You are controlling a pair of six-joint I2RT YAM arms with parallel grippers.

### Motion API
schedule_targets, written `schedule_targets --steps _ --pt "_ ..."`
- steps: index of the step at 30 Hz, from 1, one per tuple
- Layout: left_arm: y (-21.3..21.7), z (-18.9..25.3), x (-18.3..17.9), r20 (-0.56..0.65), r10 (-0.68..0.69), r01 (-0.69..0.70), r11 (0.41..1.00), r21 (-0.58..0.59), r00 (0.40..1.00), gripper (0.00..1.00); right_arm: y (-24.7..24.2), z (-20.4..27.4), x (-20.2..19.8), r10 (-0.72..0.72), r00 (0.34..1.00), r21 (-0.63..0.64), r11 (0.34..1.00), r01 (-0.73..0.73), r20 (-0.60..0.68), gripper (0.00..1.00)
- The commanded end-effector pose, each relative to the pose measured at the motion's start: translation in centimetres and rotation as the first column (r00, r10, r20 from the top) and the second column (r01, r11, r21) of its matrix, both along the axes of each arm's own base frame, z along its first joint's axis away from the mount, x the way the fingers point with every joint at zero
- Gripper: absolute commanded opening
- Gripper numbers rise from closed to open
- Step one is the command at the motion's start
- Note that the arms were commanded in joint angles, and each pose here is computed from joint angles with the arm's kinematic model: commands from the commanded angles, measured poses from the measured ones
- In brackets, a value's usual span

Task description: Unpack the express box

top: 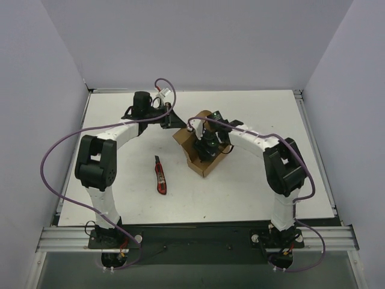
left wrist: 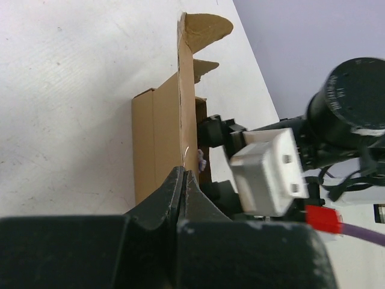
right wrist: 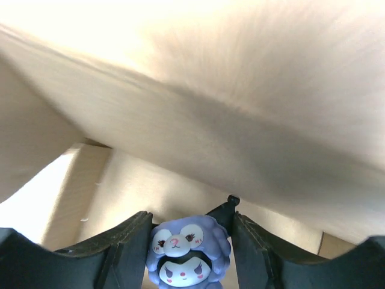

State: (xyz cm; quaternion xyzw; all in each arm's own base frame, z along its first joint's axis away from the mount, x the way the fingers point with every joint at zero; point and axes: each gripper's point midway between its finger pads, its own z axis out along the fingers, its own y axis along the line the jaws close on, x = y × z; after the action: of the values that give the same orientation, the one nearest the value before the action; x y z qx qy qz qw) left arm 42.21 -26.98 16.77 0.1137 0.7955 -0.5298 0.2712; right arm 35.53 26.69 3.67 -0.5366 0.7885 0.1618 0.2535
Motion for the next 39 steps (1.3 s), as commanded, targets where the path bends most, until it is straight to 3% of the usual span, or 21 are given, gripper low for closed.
schedule_targets --steps 1,4,7,11,14,15,19,23,26,34,36,39 --pt "-0.6 1.6 -0.2 0.05 -0.031 0.032 0.999 -0.032 0.998 0.0 0.7 10.9 1.3 -0.093 0.994 0.201 0.976 0.079 0.062 0.26" --pt "-0.3 1.9 -0.2 0.048 -0.002 0.003 1.0 -0.021 0.999 0.0 -1.0 14.0 2.2 -0.242 0.97 0.27 0.936 0.225 0.034 0.23" --pt "-0.1 2.3 -0.6 0.053 0.013 -0.012 1.0 -0.018 0.998 0.0 -4.9 15.1 3.2 -0.428 0.902 0.314 0.851 0.421 -0.05 0.23" --pt "0.2 3.4 -0.5 0.093 0.042 -0.043 0.999 0.007 0.995 0.0 -12.5 13.8 4.6 -0.645 0.758 0.282 0.713 0.642 -0.094 0.23" --pt "0.6 4.2 -0.5 0.123 0.059 -0.064 0.997 0.037 0.991 0.0 -17.7 11.1 4.7 -0.792 0.597 0.213 0.566 0.797 -0.13 0.23" --pt "0.8 4.3 -0.1 0.14 0.082 -0.091 0.994 0.055 0.987 0.0 -20.5 10.3 5.0 -0.85 0.505 0.198 0.474 0.858 -0.152 0.23" --pt "1.8 5.7 0.4 0.194 0.162 -0.181 0.98 0.081 0.967 0.0 -24.9 7.7 4.1 -0.908 0.401 0.134 0.385 0.913 -0.122 0.24" --pt "2.2 6.9 0.0 0.234 0.183 -0.211 0.972 0.103 0.955 0.0 -26.7 5.6 3.0 -0.927 0.361 0.099 0.351 0.931 -0.102 0.27" --pt "2.7 6.3 0.1 0.231 0.192 -0.226 0.965 0.131 0.954 0.0 -26.9 4.0 2.1 -0.928 0.356 0.076 0.349 0.934 -0.11 0.37" --pt "3.3 3.8 0.3 0.204 0.186 -0.224 0.957 0.182 0.961 0.0 -27.6 3.1 1.6 -0.932 0.354 0.071 0.349 0.934 -0.079 0.76" --pt "3.4 3.2 0.5 0.202 0.18 -0.22 0.955 0.197 0.963 0.0 -27.5 3.6 1.7 -0.929 0.358 0.084 0.351 0.932 -0.089 0.9" --pt "3.4 3.6 0.7 0.23 0.157 -0.205 0.957 0.204 0.961 0.21 -26.5 5.8 2.0 -0.905 0.401 0.134 0.384 0.913 -0.14 1.0"
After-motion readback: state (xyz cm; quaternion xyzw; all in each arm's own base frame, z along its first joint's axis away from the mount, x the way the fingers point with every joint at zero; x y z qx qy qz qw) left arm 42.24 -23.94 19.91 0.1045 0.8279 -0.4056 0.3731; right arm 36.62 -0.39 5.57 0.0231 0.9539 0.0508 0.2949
